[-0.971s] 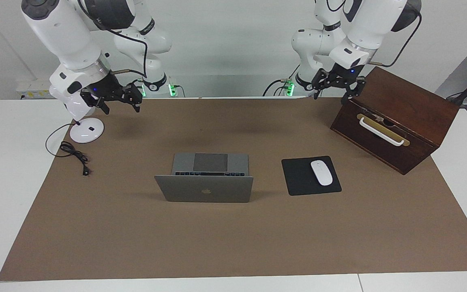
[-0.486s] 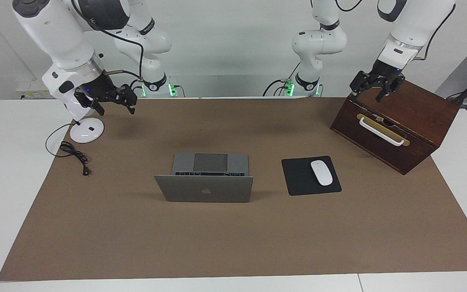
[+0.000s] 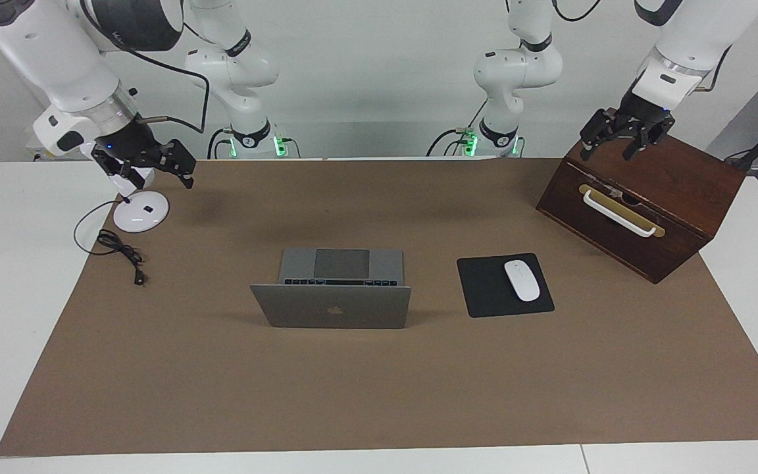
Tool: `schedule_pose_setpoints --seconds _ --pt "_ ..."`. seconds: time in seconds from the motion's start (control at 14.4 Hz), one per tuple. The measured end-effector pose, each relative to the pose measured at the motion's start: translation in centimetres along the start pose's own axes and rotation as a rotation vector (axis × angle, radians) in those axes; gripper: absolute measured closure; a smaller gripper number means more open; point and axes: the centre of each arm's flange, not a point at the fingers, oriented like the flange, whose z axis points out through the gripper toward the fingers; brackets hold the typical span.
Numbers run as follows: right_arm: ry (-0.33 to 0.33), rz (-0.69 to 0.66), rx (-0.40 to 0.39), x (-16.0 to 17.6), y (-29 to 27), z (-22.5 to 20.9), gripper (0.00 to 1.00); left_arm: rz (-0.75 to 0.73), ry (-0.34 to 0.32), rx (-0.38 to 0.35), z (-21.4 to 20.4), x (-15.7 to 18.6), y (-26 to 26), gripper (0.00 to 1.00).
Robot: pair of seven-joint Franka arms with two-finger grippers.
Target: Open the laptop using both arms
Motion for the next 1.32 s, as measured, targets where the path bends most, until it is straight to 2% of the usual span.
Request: schedule_pose_setpoints --seconds 0.21,0.35,0.62,0.9,1.32 --pt "0.0 0.0 0.0 0.0 0.0 0.0 0.0 0.005 -0.058 0.014 1.5 1.5 0.1 0.0" --pt "0.0 0.0 0.0 0.0 0.0 0.0 0.0 0.005 -0.066 0.014 1.8 1.7 0.2 0.0" --pt "0.016 -0.001 0.001 -0.3 0.0 -0.8 0.0 0.007 -0.009 0.024 0.6 2.2 0.1 0.0" --pt "0.08 -0.005 0.009 -2.5 0.1 -4.1 0.0 0.009 0.003 0.025 0.5 2.3 0.2 0.0" --pt "0.033 0.008 0.004 -0.9 0.6 -1.4 0.0 0.009 0.003 0.027 0.5 2.3 0.2 0.0"
